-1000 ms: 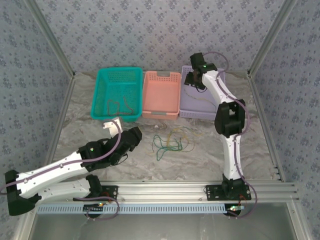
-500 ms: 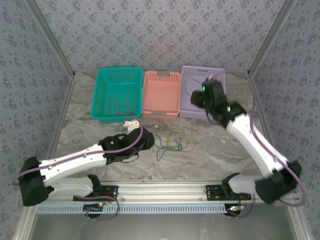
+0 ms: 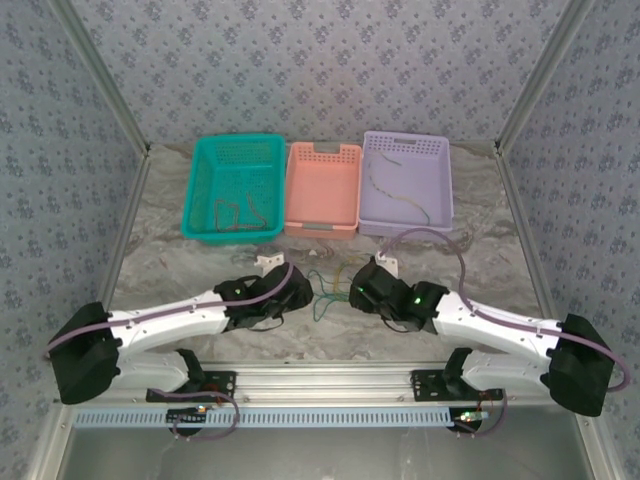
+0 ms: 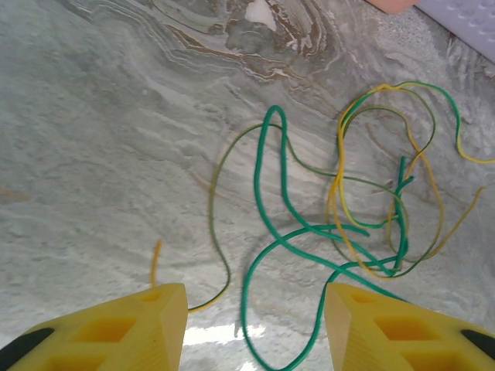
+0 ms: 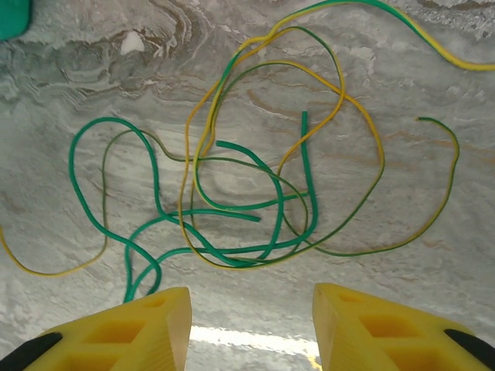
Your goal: Untangle the cables
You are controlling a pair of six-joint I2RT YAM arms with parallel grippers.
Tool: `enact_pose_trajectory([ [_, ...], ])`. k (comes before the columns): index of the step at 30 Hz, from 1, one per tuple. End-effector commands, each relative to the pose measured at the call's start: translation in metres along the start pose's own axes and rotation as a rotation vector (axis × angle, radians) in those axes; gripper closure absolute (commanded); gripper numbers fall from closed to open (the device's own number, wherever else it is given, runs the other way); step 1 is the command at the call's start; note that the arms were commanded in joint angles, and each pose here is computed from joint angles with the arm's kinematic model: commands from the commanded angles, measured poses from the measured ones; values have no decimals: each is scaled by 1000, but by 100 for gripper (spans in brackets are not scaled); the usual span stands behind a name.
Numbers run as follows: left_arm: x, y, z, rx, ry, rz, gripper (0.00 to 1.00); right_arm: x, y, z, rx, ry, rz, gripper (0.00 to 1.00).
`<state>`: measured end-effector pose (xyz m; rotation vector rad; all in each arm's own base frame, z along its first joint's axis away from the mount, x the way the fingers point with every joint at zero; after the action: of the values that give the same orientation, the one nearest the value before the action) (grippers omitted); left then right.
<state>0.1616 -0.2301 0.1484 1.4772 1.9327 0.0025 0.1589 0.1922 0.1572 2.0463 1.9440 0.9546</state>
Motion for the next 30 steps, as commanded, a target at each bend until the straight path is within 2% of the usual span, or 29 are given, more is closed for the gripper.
enact_pose_trajectory([
  [1, -17, 2, 9, 7, -75, -66, 50, -6, 6, -3, -82, -37, 122, 53],
  [4, -29, -2, 23, 44, -78, -76, 50, -26, 10, 3, -57, -100, 173, 53],
  [6, -28, -5, 33, 63, -30, -72, 49, -38, 14, 2, -53, -168, 179, 52],
  [11, -26, -6, 42, 40, 7, -81, 47, -65, 24, 6, -47, -284, 144, 48],
  [17, -23, -6, 51, 27, 71, -45, 49, -63, 31, 52, 75, -283, -52, 48],
  [21, -17, -7, 58, 3, 103, -39, 51, -71, 31, 76, 118, -318, -69, 50],
  [24, -14, -7, 61, -13, 124, -32, 53, -69, 34, 90, 132, -298, -75, 56],
  [25, -13, -6, 62, -22, 135, -30, 55, -69, 34, 94, 138, -305, -76, 62],
  [27, -10, -4, 63, -43, 155, -22, 62, -70, 35, 98, 138, -320, -75, 76],
  [30, -2, 1, 64, -94, 212, -18, 79, -71, 37, 93, 111, -356, -75, 100],
])
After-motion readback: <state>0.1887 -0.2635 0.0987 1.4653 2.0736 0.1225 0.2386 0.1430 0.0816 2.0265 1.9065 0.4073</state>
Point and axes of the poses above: each hand's point on the last joint's axis, 136 mm out from that joint toward the fingers, its own z axis out along the fingers, its own x axis along the line the jaws close on, y = z × x, the point moved 7 cm from there along -z, back along the fingers, and after that the axes turned 3 degrees about -z, right-handed, at the moved point
